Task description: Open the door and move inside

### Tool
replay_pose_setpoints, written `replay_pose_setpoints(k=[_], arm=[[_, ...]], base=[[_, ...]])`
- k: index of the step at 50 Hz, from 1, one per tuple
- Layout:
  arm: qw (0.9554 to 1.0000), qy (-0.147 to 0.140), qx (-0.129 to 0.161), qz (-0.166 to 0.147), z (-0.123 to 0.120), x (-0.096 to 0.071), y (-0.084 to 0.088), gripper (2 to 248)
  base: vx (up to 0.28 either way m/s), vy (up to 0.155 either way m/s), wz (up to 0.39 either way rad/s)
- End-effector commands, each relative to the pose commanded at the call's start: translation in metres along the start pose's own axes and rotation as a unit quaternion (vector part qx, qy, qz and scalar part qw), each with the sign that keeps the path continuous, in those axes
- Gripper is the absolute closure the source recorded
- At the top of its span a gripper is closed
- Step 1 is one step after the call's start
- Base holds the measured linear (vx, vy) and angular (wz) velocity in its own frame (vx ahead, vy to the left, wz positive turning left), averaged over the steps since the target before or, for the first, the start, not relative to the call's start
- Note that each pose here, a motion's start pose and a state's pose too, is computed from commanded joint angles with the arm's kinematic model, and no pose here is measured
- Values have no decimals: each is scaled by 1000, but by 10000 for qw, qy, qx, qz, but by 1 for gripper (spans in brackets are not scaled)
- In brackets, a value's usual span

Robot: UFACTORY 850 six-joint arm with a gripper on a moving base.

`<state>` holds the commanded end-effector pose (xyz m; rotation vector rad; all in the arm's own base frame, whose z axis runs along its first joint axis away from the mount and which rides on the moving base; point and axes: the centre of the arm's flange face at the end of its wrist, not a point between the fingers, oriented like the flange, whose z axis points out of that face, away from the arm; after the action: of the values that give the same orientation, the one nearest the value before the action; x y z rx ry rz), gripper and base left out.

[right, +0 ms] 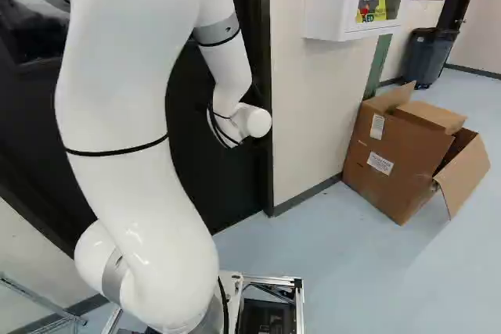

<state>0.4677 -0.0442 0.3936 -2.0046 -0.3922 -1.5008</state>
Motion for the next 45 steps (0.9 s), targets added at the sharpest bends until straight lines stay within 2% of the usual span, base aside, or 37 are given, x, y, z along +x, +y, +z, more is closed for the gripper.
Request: replay_pose_setpoints(k=[19, 45], arm=[[9999, 20, 86, -72, 22, 7, 14, 3], [9992, 51, 313, -228, 69, 17, 30, 3]], base=[[0, 0, 0], [0, 0, 0]])
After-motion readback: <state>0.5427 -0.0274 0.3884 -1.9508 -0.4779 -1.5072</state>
